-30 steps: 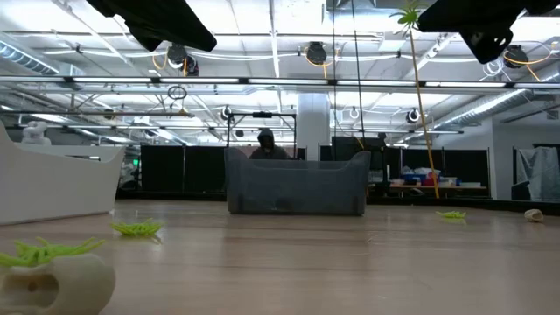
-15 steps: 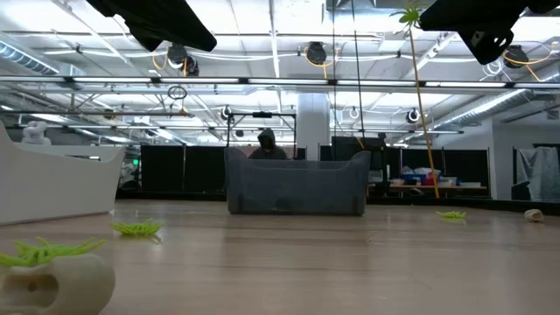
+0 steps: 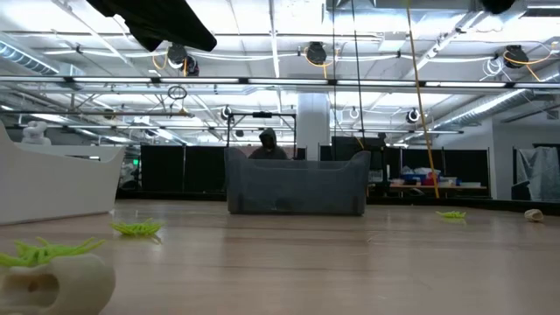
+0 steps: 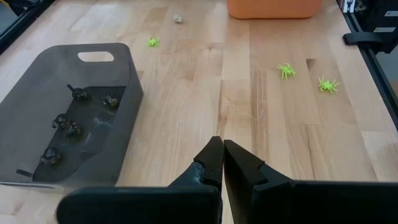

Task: Sort Halloween decoration
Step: Put the green spider toy into the orange bin, then put the white skull toy into the white bin

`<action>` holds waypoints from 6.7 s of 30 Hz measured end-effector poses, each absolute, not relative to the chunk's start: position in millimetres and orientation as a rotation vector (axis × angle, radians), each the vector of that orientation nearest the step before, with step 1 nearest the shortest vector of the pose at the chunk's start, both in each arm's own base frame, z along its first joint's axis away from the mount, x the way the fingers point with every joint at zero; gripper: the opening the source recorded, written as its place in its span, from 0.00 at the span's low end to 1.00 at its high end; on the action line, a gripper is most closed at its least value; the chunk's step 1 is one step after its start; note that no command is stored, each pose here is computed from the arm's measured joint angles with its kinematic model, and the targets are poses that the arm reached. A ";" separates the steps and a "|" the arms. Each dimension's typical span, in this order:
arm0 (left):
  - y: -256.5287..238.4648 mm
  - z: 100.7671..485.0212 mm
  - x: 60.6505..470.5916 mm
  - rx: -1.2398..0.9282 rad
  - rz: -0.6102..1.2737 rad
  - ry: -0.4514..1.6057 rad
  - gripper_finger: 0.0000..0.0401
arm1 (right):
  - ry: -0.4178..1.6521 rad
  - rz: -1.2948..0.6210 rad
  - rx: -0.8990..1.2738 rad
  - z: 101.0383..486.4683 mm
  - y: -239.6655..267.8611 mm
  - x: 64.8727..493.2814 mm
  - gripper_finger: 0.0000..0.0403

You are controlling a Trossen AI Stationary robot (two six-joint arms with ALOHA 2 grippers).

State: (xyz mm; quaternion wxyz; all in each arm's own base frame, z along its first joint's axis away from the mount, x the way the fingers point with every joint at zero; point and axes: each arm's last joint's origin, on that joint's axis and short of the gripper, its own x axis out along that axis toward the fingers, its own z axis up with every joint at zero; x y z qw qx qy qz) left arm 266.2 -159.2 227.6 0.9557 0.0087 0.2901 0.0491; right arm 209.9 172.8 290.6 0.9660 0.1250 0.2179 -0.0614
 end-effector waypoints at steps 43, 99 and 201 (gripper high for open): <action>-160.3 230.3 268.1 -0.002 0.100 0.556 0.03 | 1.695 -0.576 0.400 238.0 226.7 154.7 0.02; -176.3 212.3 270.8 0.028 0.045 0.590 0.03 | 1.812 -0.578 0.054 191.4 74.7 259.9 0.37; -176.2 212.4 270.7 -0.007 0.055 0.587 0.03 | 1.262 -0.578 0.387 166.9 111.8 290.8 0.46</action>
